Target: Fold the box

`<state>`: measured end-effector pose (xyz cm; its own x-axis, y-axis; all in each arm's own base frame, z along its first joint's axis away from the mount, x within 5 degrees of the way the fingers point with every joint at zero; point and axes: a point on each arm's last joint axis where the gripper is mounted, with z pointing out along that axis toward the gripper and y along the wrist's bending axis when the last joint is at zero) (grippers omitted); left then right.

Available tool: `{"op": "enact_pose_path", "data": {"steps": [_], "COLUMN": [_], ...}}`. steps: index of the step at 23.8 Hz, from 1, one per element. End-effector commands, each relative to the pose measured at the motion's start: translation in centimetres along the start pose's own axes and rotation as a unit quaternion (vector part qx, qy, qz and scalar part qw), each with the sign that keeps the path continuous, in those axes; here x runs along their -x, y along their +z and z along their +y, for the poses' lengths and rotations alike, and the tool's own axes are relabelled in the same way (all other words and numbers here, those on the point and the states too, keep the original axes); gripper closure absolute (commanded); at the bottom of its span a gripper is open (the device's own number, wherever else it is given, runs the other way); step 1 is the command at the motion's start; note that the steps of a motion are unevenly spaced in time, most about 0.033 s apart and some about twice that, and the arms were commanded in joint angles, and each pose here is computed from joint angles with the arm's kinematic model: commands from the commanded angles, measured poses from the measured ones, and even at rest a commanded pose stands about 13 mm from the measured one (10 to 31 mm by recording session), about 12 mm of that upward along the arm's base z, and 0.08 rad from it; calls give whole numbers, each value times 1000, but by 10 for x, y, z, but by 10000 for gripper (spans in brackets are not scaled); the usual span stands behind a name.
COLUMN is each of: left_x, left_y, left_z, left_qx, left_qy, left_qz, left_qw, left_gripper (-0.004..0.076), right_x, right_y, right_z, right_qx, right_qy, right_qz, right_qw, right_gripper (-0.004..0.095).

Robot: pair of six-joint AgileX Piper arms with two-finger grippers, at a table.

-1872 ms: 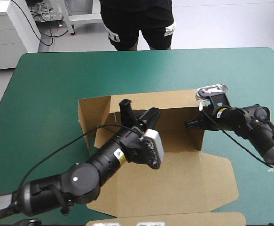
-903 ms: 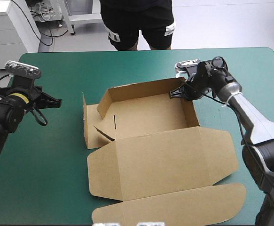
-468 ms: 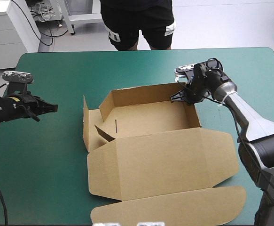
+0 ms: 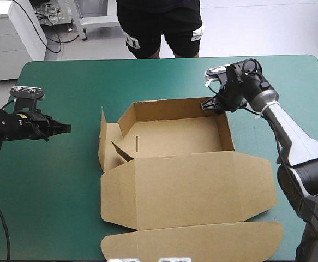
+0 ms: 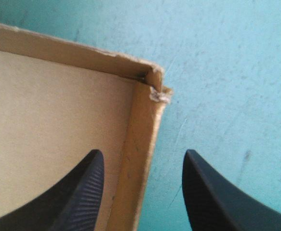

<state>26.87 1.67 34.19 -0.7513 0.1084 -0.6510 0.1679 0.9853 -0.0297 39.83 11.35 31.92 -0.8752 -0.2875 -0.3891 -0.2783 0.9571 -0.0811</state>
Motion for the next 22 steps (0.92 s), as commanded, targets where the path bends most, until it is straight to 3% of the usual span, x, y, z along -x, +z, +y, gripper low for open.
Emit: {"op": "enact_pose_path", "data": {"steps": [1,14,22], "left_x": [11,10,10], "left_y": [-16,-13,-13], "left_z": [-2,-2,-5], "left_qx": [2,-6,-21], "left_qy": [-7,-17,-30], "left_qz": [-47,-37,-37], "left_qw": [999,999,999], "left_gripper": [721,722,723], "right_x": [3,-31,-34], "right_y": [-62,-167,-78], "right_z": [-7,-13,-3], "right_qx": [-10,-2,18], "right_qy": [5,25,32], "right_qz": [-85,-199,-74], "right_qw": [996,980,997], "right_gripper": [432,434,438]}}
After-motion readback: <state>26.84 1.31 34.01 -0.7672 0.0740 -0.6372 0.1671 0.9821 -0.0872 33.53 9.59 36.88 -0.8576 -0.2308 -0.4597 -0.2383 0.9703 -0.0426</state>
